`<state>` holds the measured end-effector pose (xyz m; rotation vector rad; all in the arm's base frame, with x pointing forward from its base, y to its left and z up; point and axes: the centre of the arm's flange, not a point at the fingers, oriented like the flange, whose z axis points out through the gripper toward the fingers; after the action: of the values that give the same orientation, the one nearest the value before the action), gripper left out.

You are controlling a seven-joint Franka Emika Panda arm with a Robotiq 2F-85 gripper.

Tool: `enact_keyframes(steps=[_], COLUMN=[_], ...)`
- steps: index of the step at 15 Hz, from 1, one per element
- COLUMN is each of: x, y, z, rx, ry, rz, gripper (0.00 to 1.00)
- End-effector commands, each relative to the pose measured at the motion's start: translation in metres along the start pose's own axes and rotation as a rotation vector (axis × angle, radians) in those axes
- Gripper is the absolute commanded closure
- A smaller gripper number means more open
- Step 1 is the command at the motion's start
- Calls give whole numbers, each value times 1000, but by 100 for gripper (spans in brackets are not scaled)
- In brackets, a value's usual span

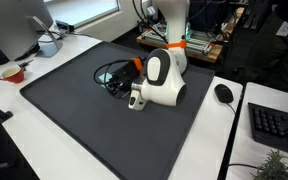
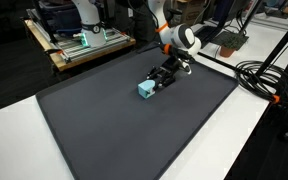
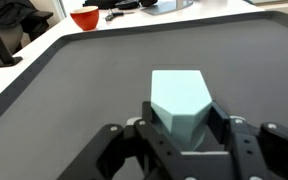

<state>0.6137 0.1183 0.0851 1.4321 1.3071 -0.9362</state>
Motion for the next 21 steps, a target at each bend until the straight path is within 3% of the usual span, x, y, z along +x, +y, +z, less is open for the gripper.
enact_keyframes(steps=[1, 3, 4, 5, 21], x=[-19, -22, -6, -7, -5], y=[-12, -13, -2, -2, -3], z=[0, -1, 0, 0, 0], rx=[1, 1, 3, 2, 3], ry=[-26, -19, -12, -12, -11], rz=[6, 13, 1, 1, -3], gripper=[69, 69, 69, 44, 44])
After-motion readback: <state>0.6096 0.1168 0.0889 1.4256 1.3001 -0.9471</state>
